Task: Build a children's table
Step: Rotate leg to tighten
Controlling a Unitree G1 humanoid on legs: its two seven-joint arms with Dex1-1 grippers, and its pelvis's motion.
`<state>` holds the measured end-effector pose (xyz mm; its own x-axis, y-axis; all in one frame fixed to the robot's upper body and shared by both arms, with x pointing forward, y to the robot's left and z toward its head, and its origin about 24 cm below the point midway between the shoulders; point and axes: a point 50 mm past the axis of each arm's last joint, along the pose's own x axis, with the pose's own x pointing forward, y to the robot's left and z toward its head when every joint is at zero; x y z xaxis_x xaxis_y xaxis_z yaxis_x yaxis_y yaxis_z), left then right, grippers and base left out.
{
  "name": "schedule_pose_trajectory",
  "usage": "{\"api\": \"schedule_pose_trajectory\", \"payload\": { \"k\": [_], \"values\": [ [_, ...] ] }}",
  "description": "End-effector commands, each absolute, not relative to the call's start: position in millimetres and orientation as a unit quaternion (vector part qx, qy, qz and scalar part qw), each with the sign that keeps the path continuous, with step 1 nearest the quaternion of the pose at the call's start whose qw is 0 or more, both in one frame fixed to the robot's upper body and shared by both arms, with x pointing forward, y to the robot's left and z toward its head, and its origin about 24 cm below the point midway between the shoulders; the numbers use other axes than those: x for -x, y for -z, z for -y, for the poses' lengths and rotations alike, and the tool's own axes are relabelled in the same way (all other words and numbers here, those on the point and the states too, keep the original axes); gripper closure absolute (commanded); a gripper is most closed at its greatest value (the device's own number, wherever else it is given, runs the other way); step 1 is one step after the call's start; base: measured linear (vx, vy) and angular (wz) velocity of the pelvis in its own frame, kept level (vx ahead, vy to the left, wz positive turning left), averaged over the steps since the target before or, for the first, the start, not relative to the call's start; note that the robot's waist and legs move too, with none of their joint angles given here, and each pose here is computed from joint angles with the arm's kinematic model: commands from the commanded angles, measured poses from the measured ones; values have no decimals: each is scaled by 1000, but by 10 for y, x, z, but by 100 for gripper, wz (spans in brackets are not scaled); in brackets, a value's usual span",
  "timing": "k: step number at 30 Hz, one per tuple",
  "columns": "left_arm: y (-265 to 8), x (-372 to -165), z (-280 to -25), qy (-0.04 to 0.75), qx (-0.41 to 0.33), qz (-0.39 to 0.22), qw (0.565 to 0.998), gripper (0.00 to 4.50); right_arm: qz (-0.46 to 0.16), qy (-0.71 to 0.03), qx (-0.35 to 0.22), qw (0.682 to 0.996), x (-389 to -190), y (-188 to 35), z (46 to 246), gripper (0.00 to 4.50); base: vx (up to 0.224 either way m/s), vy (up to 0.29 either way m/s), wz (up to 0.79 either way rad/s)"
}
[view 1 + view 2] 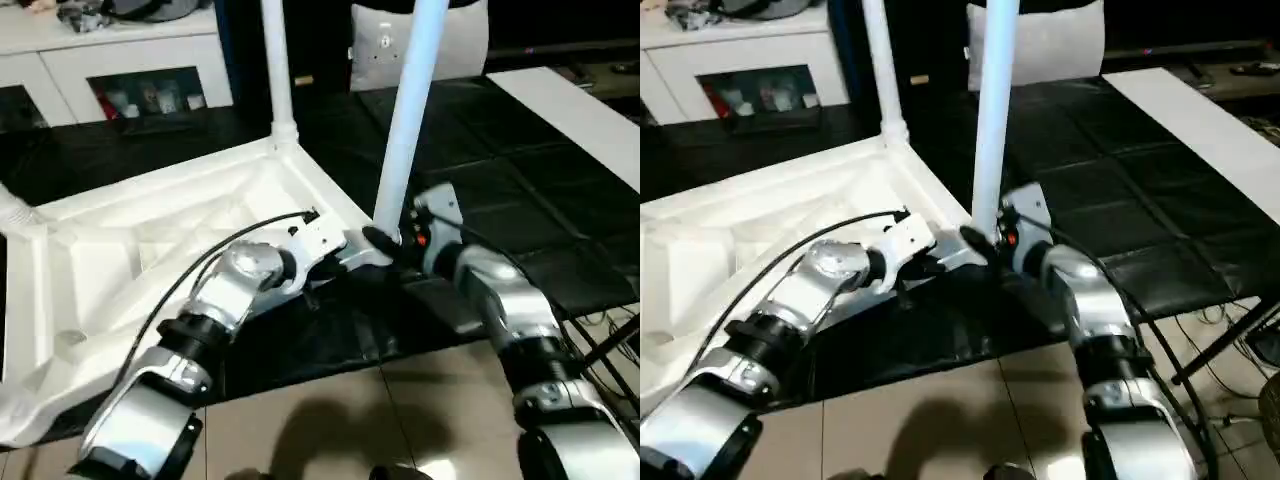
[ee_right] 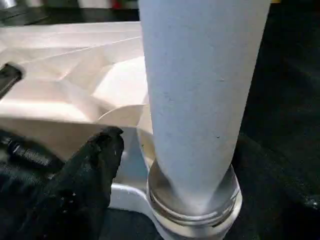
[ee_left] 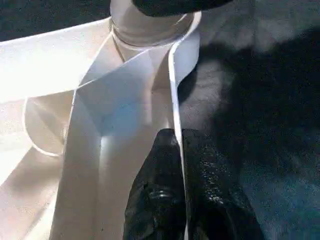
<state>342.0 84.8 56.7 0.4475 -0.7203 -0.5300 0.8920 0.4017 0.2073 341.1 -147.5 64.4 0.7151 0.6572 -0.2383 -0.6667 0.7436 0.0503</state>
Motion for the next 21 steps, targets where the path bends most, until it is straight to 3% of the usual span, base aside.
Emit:
{"api": "schedule_pose_trajectory", "payload": {
  "k": [1,2,6,7,14,21],
  "values": [
    [-598,-3390,-899,519,-261,-167,797,450,-105,-416,38,902,-3325,-703,1511,49,0,0,0],
    [-583,-3387,-964,522,-268,-171,791,450,-109,-433,54,893,-3284,-718,1618,49,0,0,0],
    [-567,-3379,-1023,534,-285,-170,777,450,-113,-450,75,883,-3249,-731,1725,13,0,0,0],
    [-565,-3327,-1053,570,-292,-162,751,450,-120,-477,95,866,-3202,-753,1818,13,0,0,0],
    [-551,-3171,-1110,651,-299,-163,678,450,-141,-557,118,810,-3074,-800,1903,13,0,0,0],
    [-535,-3081,-1164,692,-319,-167,626,450,-161,-621,96,761,-3001,-815,1877,86,0,0,0]
  ]
}}
